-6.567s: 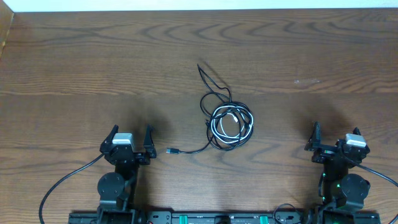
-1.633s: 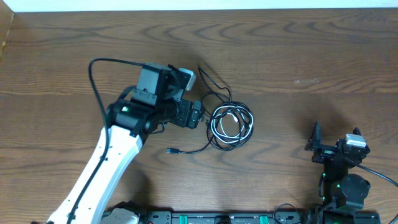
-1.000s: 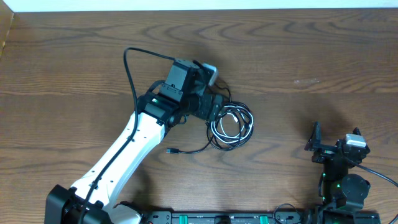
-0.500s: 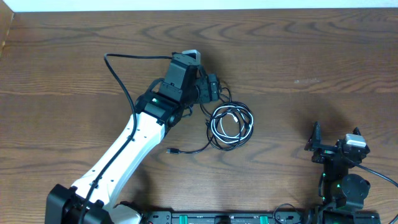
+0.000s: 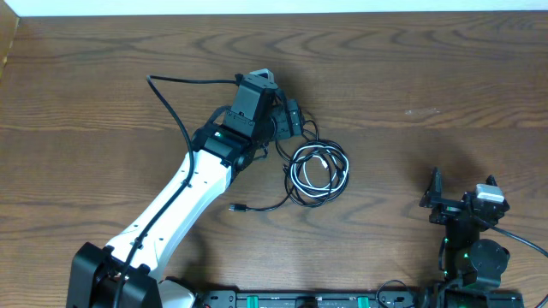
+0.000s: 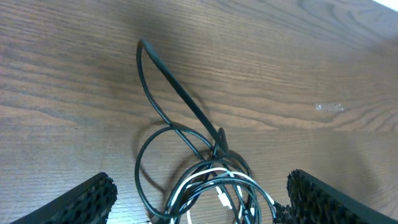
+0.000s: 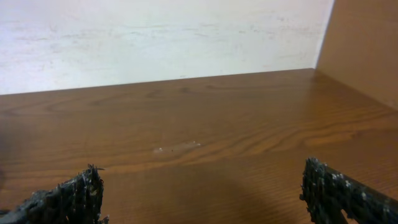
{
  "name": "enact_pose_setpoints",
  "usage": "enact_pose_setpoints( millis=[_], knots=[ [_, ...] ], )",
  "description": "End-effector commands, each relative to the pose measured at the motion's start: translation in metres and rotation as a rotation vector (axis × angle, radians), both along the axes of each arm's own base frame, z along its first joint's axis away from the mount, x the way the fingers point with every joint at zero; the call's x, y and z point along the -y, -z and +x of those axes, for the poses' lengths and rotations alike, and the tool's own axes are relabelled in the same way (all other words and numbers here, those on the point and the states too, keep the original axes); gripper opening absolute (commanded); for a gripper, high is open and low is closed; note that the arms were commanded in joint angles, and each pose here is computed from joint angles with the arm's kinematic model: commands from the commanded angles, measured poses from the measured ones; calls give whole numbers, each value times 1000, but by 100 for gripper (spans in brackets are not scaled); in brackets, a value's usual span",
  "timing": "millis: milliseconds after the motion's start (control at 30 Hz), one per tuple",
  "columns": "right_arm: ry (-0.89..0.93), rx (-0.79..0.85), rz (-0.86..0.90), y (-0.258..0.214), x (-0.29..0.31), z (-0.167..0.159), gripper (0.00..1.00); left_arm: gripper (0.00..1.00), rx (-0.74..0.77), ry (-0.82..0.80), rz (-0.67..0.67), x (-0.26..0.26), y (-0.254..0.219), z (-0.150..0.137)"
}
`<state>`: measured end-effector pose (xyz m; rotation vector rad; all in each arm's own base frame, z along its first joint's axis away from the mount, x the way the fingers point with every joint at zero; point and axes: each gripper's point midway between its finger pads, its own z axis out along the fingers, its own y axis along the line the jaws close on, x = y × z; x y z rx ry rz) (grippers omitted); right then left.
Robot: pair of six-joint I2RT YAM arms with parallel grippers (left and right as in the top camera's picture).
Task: Untangle cables
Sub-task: 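Lower the left gripper and grasp a black cable strand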
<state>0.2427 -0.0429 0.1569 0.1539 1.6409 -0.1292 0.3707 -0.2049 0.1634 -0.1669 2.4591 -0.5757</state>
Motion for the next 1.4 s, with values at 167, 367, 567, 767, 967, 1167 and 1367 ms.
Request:
enact_pose_setpoints(
  millis=[167,367,567,767,967,1167,1367],
  knots=[
    [-12,-3,-15,0,-2,0,99,88,-31,-45,1,3,15,13],
    [-12,-3,-15,0,-2,0,99,88,-1,-45,-16,10,19,26],
    [-12,-2,-14,0,-2,0,99,88,13,-45,-23,12,19,30],
    [-12,-3,-15,0,-2,0,99,88,-4,-45,-14,14,32,34],
    [-12,-2,-14,0,-2,0,99,88,7,-58,-35,19,40,44],
    [-12,-3,-15,0,-2,0,99,89,38,-70,-68,25,42,56],
    [-12,-3,-15,0,-2,0,99,89,44,-84,-88,28,45,61]
  ],
)
